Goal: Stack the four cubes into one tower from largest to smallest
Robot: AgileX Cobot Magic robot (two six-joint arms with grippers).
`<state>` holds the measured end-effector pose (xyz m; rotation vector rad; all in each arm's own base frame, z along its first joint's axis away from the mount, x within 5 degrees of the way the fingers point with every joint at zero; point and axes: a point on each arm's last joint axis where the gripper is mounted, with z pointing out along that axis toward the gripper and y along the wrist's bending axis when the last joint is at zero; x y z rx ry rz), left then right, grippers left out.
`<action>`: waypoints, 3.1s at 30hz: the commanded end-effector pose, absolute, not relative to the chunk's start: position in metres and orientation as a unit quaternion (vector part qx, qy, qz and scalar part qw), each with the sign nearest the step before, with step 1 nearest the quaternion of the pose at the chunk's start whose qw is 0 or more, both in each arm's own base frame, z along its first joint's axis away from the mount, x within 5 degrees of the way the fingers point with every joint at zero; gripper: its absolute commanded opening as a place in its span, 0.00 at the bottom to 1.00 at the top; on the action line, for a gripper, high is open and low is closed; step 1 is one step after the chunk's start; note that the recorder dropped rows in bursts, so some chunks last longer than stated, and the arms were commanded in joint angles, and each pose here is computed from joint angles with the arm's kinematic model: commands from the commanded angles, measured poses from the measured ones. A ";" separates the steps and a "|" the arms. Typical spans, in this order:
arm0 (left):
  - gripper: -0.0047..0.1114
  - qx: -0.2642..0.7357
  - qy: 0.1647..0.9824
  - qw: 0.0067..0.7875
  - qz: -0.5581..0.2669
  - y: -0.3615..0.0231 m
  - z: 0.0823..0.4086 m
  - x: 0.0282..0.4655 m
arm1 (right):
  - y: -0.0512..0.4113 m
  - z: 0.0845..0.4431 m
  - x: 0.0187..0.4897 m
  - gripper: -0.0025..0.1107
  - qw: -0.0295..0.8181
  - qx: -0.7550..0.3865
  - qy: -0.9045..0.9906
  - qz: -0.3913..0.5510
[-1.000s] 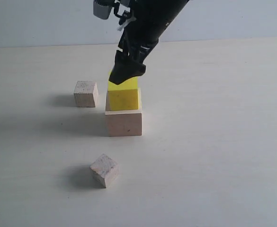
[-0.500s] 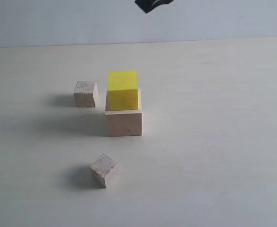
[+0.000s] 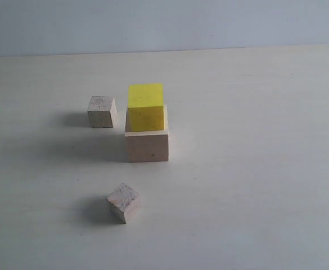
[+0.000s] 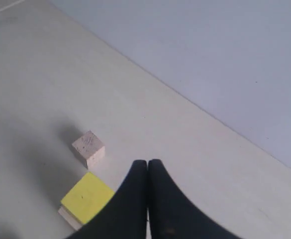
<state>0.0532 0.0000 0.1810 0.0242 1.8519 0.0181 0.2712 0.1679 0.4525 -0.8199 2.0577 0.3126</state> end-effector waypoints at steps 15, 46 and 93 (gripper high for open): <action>0.04 -0.017 0.624 0.781 -0.013 0.001 0.225 0.054 | 0.068 0.462 0.134 0.02 0.562 -0.202 0.796 0.103; 0.04 -0.026 0.867 0.483 -0.118 -0.016 0.352 0.159 | 0.036 0.442 0.092 0.02 0.507 -0.189 0.839 0.061; 0.64 0.067 0.971 0.126 -0.190 -0.134 0.224 0.419 | 0.040 0.440 0.088 0.02 0.488 -0.193 0.846 0.091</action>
